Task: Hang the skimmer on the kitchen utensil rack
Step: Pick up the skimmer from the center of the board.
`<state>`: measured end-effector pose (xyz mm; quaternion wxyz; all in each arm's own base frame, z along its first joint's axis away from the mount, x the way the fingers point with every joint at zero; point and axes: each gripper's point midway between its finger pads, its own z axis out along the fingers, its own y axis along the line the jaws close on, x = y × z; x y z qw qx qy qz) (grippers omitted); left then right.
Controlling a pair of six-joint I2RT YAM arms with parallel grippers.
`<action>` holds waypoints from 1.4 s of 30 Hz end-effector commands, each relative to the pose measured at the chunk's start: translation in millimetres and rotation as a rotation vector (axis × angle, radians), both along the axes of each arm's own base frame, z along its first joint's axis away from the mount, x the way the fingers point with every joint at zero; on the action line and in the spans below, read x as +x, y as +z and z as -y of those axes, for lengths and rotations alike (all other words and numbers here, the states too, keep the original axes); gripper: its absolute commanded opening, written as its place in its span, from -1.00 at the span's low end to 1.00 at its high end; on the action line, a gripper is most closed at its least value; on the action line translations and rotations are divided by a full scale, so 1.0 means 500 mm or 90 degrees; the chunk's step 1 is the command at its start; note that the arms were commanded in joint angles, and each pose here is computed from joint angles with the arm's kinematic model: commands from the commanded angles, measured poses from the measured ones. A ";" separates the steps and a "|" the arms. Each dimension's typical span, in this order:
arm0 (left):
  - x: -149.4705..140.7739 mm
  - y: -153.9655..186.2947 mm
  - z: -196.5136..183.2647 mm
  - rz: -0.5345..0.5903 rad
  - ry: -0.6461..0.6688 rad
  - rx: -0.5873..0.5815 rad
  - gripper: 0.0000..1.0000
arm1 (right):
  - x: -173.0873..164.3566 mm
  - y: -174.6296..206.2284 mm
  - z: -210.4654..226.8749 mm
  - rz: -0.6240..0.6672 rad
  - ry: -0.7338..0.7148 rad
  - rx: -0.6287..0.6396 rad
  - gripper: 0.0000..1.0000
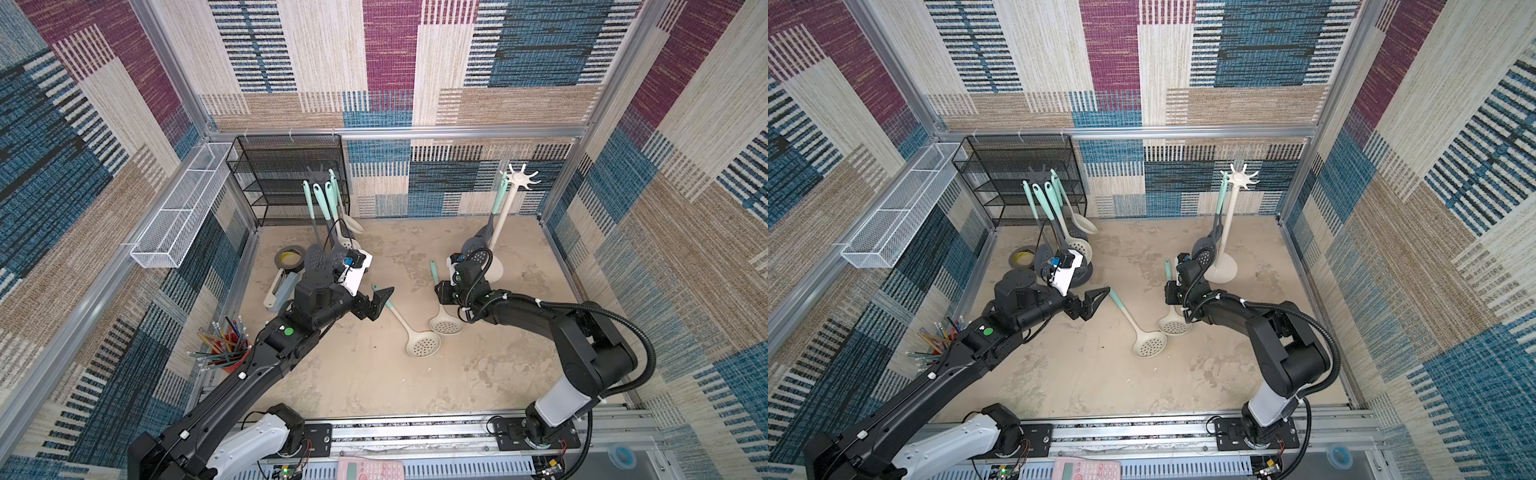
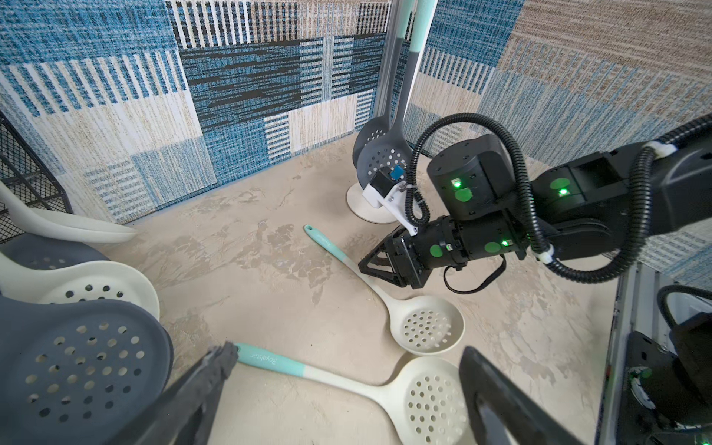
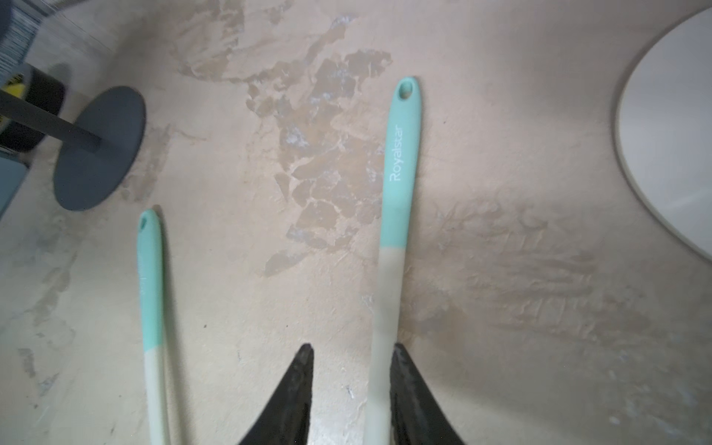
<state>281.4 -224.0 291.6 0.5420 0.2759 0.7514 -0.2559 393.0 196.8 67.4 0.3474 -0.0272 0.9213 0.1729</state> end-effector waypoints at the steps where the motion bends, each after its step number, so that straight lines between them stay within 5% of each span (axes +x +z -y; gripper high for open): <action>1: 0.002 0.012 -0.002 0.019 0.001 0.008 0.90 | 0.003 -0.026 0.012 -0.017 -0.015 -0.044 -0.30; 12: 0.000 0.013 0.000 0.020 0.000 0.008 0.90 | -0.003 -0.090 0.021 -0.057 -0.027 -0.097 -0.37; 22: 0.001 0.015 -0.003 0.021 0.008 0.007 0.90 | -0.005 -0.096 0.002 -0.064 -0.023 -0.135 -0.83; 42: 0.011 -0.003 0.005 -0.019 0.014 0.010 0.90 | -0.037 0.192 -0.035 0.226 0.066 -0.012 -0.98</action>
